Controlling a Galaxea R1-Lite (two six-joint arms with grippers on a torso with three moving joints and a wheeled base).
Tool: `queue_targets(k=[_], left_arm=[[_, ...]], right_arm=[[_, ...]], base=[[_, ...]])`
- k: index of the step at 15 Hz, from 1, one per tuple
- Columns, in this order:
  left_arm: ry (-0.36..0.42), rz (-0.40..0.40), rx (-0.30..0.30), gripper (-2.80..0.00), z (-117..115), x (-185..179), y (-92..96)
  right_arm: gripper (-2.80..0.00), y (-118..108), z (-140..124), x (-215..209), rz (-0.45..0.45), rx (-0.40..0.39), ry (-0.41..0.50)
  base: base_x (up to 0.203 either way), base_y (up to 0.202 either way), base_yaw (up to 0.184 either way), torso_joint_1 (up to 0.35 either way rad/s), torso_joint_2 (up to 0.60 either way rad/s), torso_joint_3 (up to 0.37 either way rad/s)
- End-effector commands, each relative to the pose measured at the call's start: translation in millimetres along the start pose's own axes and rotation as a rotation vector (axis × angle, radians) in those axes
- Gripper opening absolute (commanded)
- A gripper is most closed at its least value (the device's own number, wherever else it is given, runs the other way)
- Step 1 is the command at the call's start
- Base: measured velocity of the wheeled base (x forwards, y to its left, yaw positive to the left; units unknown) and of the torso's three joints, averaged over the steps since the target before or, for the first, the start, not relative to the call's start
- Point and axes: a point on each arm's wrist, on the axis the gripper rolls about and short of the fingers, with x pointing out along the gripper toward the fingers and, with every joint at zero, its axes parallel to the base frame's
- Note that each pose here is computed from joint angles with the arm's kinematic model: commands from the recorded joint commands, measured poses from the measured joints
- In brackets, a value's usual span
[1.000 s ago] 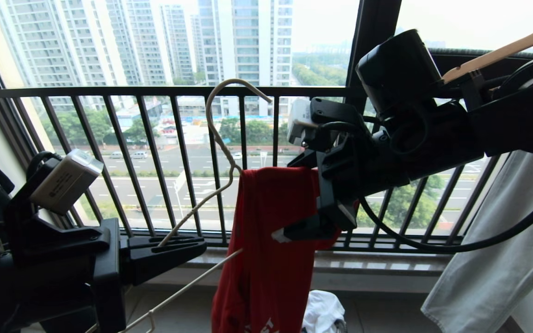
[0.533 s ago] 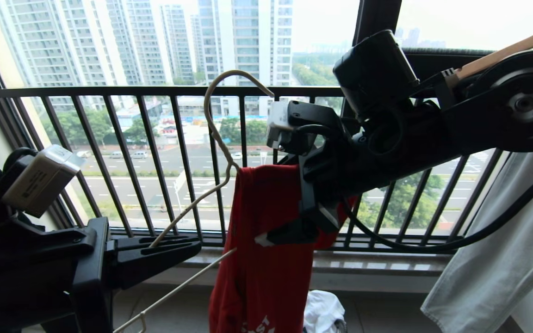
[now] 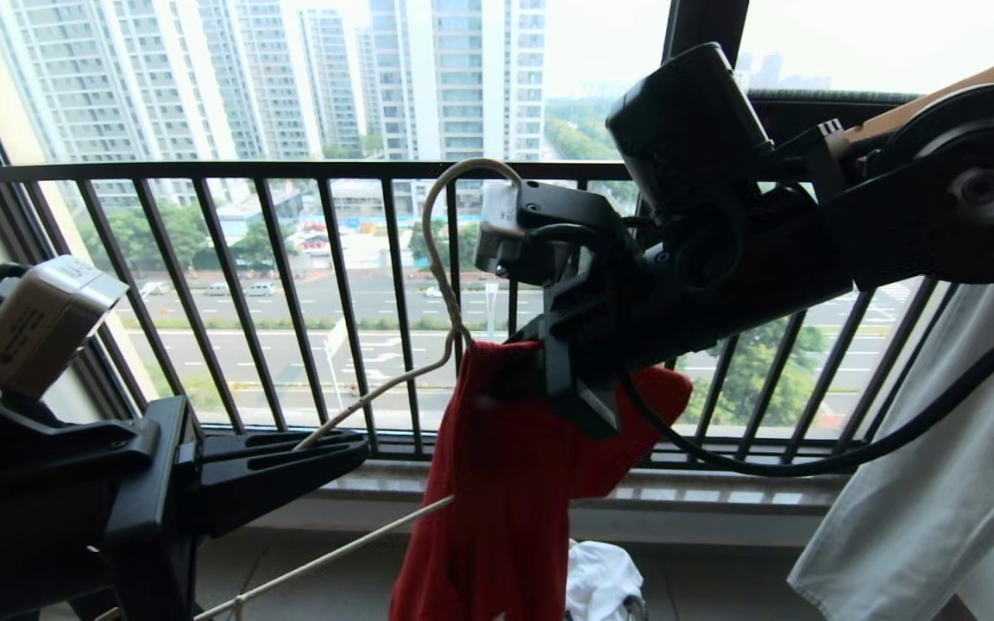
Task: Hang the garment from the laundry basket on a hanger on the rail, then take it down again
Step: Hang the clothes on the clothes rack
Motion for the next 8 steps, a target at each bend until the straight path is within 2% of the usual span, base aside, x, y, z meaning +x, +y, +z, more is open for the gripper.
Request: queue_targets(k=[1,8], left_arm=[[-0.003,-0.006,0.001,-2.80,0.5,-0.8,-0.6],[-0.003,0.004,0.005,-2.80,3.3,2.9,1.6]], right_arm=[[-2.80,1.4,4.7,-6.7,-0.011,-0.003,-0.016],[-2.80,-0.2,13.5,-16.0,-0.039,0.014,-0.047]], base=[[0.000,0.000,0.000,0.000,0.00,0.000],[0.000,0.000,0.000,0.000,0.00,0.000]])
